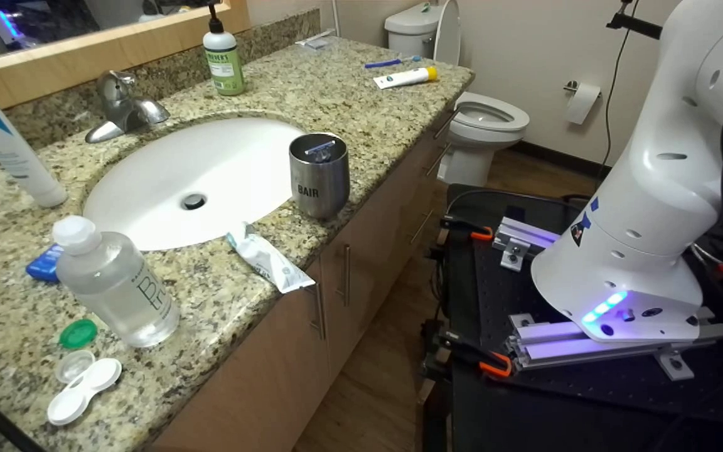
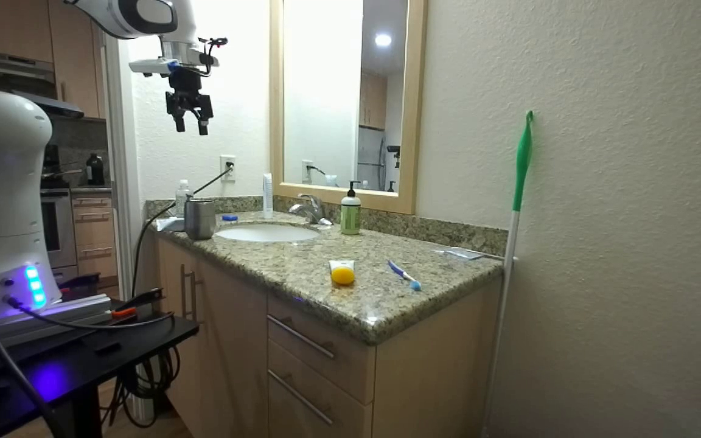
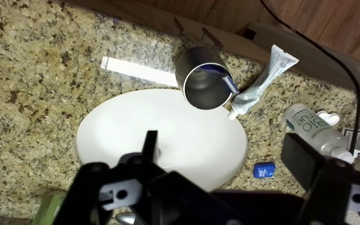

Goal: Put the stick shaver on the counter

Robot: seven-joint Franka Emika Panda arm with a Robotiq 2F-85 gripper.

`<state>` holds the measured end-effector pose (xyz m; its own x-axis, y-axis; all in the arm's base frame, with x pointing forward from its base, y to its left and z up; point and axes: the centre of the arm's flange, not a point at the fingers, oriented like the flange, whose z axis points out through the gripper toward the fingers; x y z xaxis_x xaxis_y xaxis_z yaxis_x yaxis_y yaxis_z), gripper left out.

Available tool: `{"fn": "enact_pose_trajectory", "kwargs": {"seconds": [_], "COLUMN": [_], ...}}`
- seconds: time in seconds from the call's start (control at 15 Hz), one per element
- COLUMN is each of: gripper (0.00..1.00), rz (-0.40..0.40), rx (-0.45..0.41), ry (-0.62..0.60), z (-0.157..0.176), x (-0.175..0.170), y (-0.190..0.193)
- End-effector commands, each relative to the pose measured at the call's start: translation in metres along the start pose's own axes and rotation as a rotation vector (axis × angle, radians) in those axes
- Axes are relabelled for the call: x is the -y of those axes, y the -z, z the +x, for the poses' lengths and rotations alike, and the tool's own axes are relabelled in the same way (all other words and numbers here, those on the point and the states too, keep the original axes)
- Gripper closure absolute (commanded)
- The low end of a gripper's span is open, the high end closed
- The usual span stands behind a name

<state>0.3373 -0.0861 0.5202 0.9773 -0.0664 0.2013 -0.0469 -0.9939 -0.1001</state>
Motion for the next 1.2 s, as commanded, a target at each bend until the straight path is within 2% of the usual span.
{"fn": "enact_pose_trajectory", "kwargs": {"seconds": [0.0, 0.2, 0.33, 0.4, 0.67, 0.73, 0.87, 1.07, 1.13], "gripper": [0.0, 0.0, 0.0, 0.0, 0.0, 0.0, 0.0, 0.0, 0.0], "rz": [-0.022, -0.046, -0.078, -0.045, -0.054, -0.042, -0.027, 0.014, 0.011], "rx": [0.103, 0.181, 0.248, 0.195, 0.265, 0.327, 0.377, 0.412, 0.41], "ry": [-0.008, 0.025, 0.093, 0.037, 0.08, 0.144, 0.244, 0.394, 0.45], "z": [0.021, 0.016, 0.001, 0.001, 0.003, 0.002, -0.009, -0.017, -0.034], "x": [-0.049, -0.079, -0.092, -0.077, -0.089, -0.087, -0.077, -0.055, -0.056], "y": [-0.031, -0.059, -0.075, -0.065, -0.076, -0.082, -0.098, -0.119, -0.115]}}
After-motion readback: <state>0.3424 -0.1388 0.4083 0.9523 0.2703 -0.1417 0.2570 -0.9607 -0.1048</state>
